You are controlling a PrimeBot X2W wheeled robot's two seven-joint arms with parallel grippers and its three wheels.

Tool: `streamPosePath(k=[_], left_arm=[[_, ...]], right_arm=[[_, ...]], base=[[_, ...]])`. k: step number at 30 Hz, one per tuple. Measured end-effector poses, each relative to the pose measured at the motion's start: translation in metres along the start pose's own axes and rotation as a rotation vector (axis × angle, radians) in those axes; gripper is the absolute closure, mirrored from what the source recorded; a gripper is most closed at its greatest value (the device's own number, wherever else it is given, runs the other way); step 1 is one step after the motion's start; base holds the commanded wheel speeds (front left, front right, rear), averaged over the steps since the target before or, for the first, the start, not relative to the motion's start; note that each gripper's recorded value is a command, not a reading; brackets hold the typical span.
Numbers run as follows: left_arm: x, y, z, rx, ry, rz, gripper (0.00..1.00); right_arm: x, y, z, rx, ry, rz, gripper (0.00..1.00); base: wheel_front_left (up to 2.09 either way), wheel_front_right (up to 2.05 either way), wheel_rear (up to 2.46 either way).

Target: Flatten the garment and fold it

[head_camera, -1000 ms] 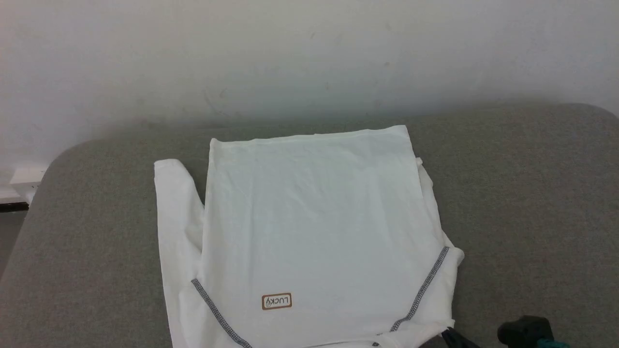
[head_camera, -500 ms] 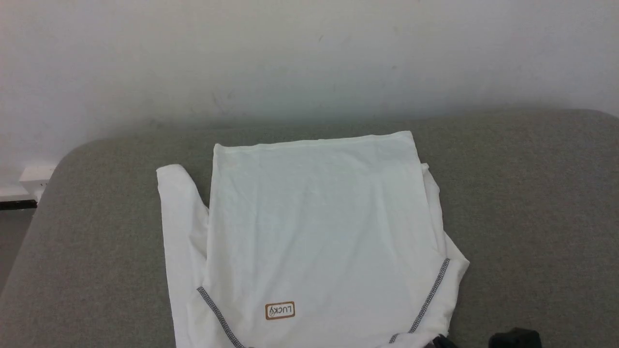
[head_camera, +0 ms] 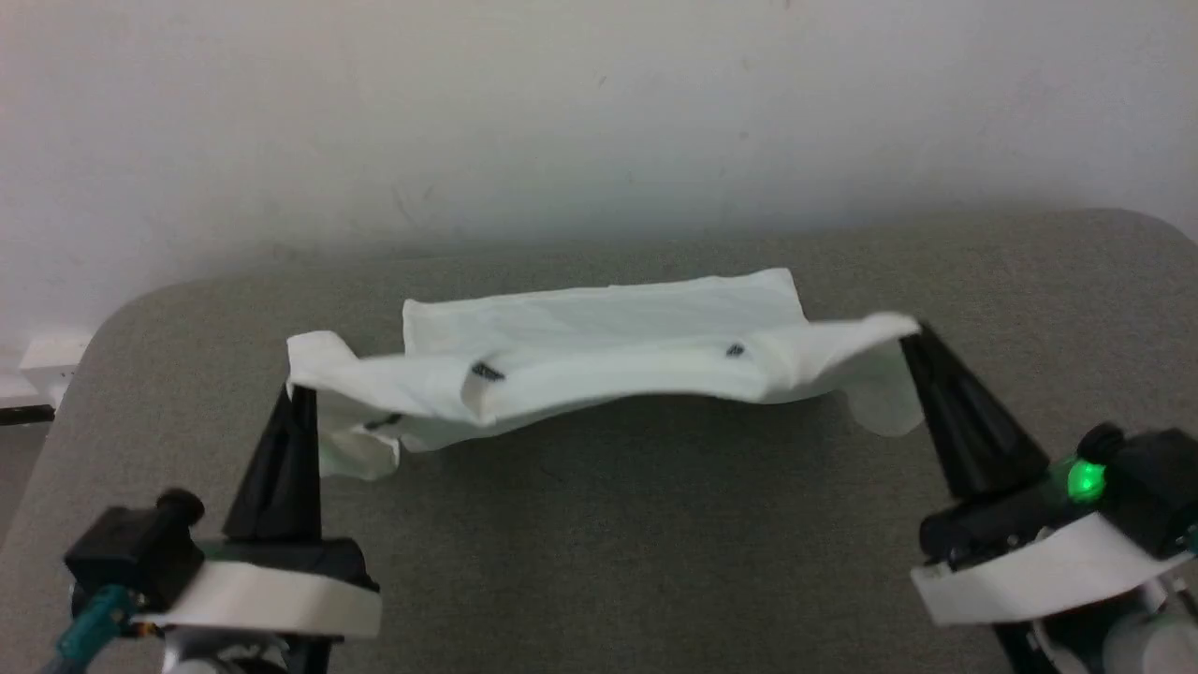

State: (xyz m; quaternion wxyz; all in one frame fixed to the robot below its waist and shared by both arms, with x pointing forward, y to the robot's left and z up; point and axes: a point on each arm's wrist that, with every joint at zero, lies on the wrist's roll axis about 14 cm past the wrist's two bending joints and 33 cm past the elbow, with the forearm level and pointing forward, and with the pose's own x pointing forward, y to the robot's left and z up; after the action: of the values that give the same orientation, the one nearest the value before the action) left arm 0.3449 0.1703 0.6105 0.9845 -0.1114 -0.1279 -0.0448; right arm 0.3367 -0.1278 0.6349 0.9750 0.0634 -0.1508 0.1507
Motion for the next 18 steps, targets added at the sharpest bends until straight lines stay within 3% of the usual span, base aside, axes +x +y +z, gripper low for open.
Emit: streamPosePath(k=[4, 9, 18], left_arm=[[0.032, -0.019, 0.066, 0.052, -0.214, -0.089, 1.00], [0.064, -0.039, 0.137, 0.074, -0.415, -0.179, 1.00], [0.152, -0.032, 0.172, 0.109, -0.444, -0.188, 1.00]], right_arm=[[0.030, 0.000, 0.074, -0.097, -0.227, 0.046, 1.00], [0.064, 0.000, 0.125, -0.176, -0.343, 0.085, 1.00], [0.144, -0.025, 0.129, -0.173, -0.247, 0.106, 1.00]], base=[[0.00, 0.00, 0.00], [0.00, 0.00, 0.00], [0.00, 0.00, 0.00]])
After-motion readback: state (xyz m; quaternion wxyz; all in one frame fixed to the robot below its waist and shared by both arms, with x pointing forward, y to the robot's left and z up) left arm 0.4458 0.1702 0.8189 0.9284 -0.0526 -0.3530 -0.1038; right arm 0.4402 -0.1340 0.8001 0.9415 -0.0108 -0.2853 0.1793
